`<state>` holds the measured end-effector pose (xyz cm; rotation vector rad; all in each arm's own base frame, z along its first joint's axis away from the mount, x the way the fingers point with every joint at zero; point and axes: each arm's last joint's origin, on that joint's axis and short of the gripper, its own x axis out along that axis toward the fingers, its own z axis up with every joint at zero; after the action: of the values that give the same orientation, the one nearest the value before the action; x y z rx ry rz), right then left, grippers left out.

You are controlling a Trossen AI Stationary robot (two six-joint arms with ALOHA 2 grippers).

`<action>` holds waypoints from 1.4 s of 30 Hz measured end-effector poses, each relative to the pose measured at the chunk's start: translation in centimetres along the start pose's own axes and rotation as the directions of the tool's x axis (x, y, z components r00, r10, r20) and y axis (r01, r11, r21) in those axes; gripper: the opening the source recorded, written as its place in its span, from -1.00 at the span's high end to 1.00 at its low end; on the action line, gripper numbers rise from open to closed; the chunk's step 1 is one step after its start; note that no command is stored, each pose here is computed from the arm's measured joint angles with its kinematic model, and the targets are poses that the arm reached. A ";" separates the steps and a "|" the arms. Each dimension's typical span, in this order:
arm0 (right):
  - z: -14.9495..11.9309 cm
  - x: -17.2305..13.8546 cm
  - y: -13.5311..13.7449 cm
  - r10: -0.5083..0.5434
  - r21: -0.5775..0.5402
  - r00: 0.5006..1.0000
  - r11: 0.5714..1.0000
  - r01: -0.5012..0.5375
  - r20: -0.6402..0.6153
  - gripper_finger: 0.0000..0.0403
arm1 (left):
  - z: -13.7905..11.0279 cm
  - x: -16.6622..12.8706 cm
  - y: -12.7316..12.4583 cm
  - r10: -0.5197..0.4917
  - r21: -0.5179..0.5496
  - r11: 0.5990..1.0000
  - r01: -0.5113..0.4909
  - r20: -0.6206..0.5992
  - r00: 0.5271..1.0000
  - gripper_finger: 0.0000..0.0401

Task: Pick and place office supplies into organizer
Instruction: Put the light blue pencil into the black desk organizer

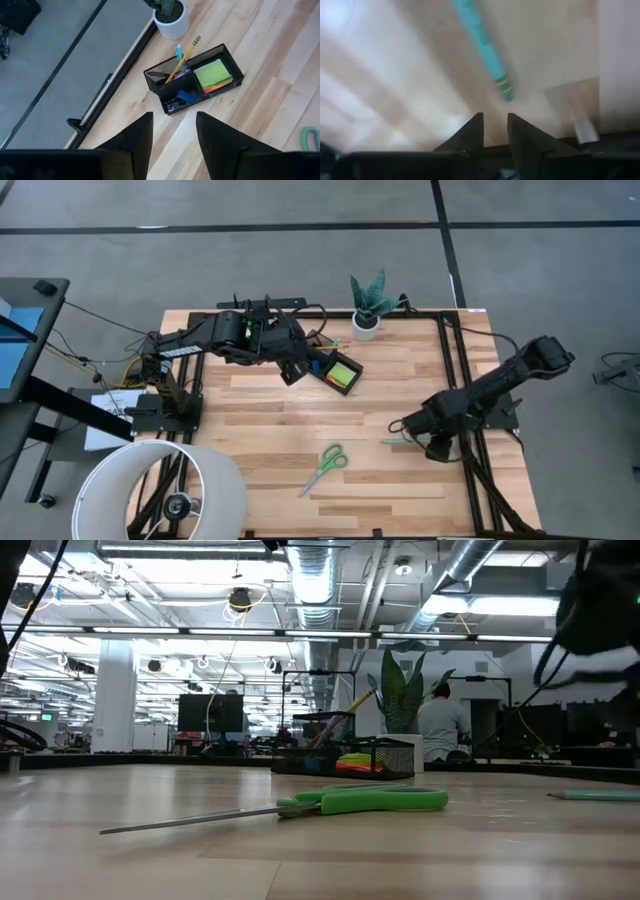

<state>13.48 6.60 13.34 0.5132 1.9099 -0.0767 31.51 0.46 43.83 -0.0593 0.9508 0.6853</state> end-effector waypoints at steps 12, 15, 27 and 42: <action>4.3 0.0 0.6 -0.026 0.058 1.000 0.998 0.026 -0.009 0.99 | 0.0 0.0 0.0 -0.014 0.040 0.999 0.014 -0.006 1.000 0.28; 6.0 -0.9 1.2 -0.064 0.027 0.996 0.998 0.063 0.062 0.99 | 0.0 0.0 0.0 -0.014 0.053 0.998 0.015 -0.007 1.000 0.28; 8.1 -1.6 2.5 -0.140 -0.095 0.990 0.985 0.141 0.010 0.99 | -0.1 0.0 -0.2 -0.054 0.069 0.996 0.056 -0.025 0.998 0.28; 8.0 -2.0 3.3 -0.118 -0.126 0.991 0.984 0.125 0.058 0.53 | -0.1 0.0 -0.2 -0.065 0.063 0.996 0.067 -0.030 0.997 0.28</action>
<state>22.36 6.57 12.60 0.3047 1.8816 -0.0444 31.55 0.27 43.75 -0.0433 0.9927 0.5941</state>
